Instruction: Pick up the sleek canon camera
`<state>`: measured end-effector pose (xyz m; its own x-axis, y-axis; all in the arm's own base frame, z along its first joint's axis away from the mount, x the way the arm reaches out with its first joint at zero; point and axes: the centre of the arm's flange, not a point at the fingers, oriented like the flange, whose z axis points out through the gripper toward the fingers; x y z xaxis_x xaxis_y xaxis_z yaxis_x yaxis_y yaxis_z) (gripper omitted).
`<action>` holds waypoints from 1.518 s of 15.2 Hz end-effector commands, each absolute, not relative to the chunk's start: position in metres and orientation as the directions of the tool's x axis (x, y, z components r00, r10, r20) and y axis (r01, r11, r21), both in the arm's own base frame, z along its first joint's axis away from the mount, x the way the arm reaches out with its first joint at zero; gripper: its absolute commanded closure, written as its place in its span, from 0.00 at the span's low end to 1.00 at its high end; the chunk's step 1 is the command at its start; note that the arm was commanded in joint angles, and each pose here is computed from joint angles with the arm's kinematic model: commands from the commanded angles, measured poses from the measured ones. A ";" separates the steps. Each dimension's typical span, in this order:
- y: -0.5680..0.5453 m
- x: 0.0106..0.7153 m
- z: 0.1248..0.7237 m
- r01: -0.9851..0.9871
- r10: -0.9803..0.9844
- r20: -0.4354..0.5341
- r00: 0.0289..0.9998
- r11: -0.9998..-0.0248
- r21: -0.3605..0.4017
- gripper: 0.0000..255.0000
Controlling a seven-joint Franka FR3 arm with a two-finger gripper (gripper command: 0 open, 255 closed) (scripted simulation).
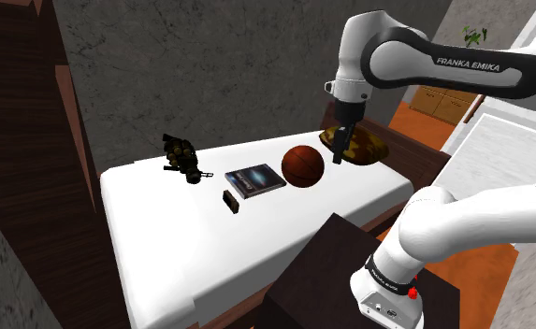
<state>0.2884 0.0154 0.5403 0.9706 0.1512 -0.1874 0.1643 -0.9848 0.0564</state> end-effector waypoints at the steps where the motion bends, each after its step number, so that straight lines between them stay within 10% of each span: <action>1: 0.015 0.288 0.540 0.164 0.151 -0.187 0.971 -0.985 0.056 0.00; 23: 0.020 0.469 0.323 -0.051 -0.054 -0.113 0.992 -0.998 0.034 0.00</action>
<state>0.4591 0.0209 0.3347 0.9921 -0.0439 -0.1179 -0.0400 -0.9986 0.0358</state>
